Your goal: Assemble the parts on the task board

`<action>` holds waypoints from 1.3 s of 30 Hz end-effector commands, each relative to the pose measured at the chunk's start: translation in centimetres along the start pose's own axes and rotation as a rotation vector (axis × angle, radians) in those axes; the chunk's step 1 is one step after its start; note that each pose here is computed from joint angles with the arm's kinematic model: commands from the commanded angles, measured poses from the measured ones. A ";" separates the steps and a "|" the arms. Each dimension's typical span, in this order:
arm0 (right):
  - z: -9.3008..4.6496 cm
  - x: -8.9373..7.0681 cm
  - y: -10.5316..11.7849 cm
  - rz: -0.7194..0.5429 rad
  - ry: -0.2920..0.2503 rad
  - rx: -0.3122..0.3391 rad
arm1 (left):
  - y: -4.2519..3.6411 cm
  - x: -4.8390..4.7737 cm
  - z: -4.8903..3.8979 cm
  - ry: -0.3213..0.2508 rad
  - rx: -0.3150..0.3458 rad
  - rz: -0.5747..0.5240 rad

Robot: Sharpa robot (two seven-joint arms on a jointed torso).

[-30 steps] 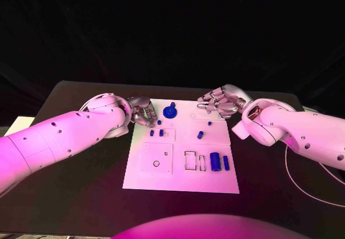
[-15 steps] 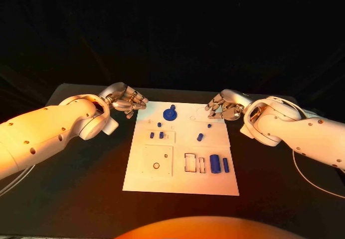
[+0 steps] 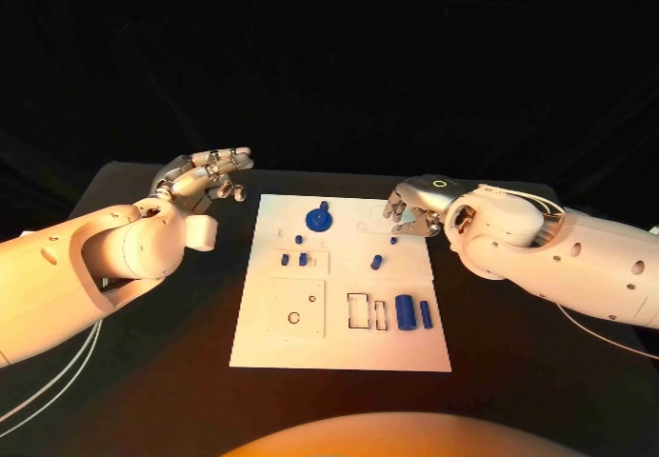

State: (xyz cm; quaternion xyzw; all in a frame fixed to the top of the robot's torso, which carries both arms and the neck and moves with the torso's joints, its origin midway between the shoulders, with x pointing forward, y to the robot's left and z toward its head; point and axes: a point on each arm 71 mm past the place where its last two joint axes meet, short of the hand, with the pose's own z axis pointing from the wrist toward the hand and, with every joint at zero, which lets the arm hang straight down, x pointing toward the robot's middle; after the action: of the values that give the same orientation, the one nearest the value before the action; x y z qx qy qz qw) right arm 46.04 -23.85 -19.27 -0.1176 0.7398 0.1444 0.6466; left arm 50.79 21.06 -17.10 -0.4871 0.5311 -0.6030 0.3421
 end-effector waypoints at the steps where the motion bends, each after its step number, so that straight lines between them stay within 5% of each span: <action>1: -0.1 0.6 -0.1 -0.121 0.058 0.038 | -0.22 -0.08 -0.33 -0.045 0.024 -0.114; 9: -0.3 1.5 0.2 -0.127 0.119 0.037 | -0.35 -0.32 -0.73 -0.044 0.024 -0.114; 39: 0.8 3.7 0.4 -0.069 0.183 0.036 | -0.27 0.20 -1.08 -0.012 0.013 -0.096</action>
State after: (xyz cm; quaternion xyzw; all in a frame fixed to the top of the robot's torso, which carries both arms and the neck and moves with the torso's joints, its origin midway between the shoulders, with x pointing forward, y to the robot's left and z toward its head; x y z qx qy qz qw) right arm 46.26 -23.23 -22.68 -0.1395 0.7850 0.0999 0.5952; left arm 49.80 21.43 -16.90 -0.5193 0.5011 -0.6139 0.3200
